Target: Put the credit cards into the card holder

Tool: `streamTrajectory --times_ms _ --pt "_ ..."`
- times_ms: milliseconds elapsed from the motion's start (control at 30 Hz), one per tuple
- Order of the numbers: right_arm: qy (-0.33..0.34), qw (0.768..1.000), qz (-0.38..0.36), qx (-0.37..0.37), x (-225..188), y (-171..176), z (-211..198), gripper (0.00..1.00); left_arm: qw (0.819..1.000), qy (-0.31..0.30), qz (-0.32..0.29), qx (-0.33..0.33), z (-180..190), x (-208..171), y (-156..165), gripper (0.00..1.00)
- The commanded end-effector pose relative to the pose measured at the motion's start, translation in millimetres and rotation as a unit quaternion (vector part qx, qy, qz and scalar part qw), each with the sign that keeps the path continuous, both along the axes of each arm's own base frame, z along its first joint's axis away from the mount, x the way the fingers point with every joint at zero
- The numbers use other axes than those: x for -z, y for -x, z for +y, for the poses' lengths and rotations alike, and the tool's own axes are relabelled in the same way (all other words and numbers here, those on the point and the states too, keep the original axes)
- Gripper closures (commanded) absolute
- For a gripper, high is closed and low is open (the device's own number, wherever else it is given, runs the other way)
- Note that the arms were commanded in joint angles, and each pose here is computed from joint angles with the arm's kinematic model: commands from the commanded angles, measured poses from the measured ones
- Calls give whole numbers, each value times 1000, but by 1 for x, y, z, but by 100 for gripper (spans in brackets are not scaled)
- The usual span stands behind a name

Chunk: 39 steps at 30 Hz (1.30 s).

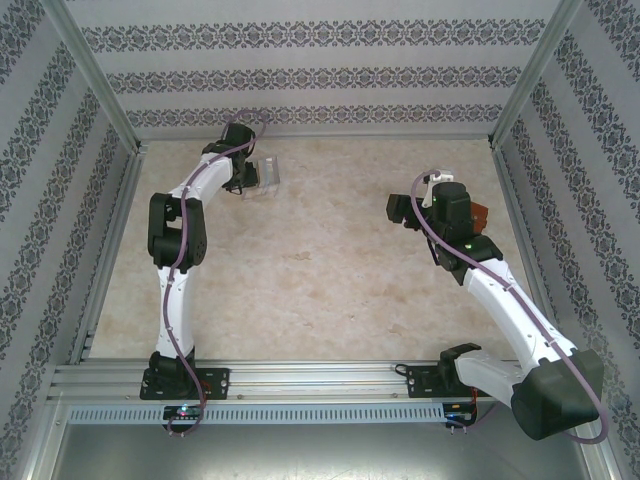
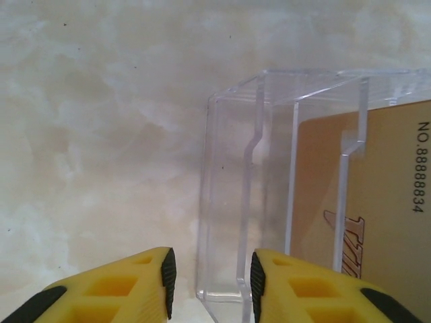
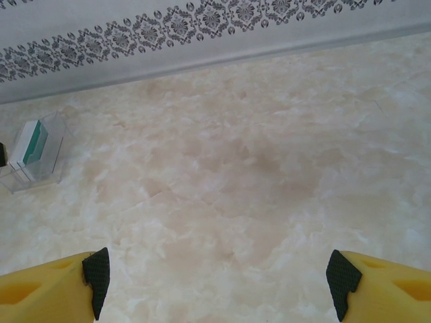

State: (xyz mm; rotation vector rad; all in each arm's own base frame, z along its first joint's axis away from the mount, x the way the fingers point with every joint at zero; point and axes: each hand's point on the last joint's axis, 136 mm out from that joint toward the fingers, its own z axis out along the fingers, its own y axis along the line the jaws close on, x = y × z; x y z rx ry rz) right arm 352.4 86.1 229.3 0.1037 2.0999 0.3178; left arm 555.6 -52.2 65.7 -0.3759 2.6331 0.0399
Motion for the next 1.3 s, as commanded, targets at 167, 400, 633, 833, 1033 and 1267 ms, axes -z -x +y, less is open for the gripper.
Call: streamTrajectory --times_ms 167,400,633,833,1033,1267 --pt "-16 1000 1 0 -7 4 4 14 999 -31 30 -7 -4 19 17 81" --pt "-24 1000 3 0 -11 8 4 14 999 -31 32 1 -15 22 15 63" --pt "-16 1000 3 -2 -12 13 1 14 1000 -7 11 4 -24 1 12 55" --pt "-13 1000 8 -5 -7 13 2 14 999 -15 -31 -1 -25 -32 6 54" --pt "-14 1000 13 -12 -5 12 5 14 999 -4 -35 -2 -32 -32 3 49" --pt "-10 1000 13 -11 -6 15 3 14 1000 -12 -5 -13 -29 -3 7 53"
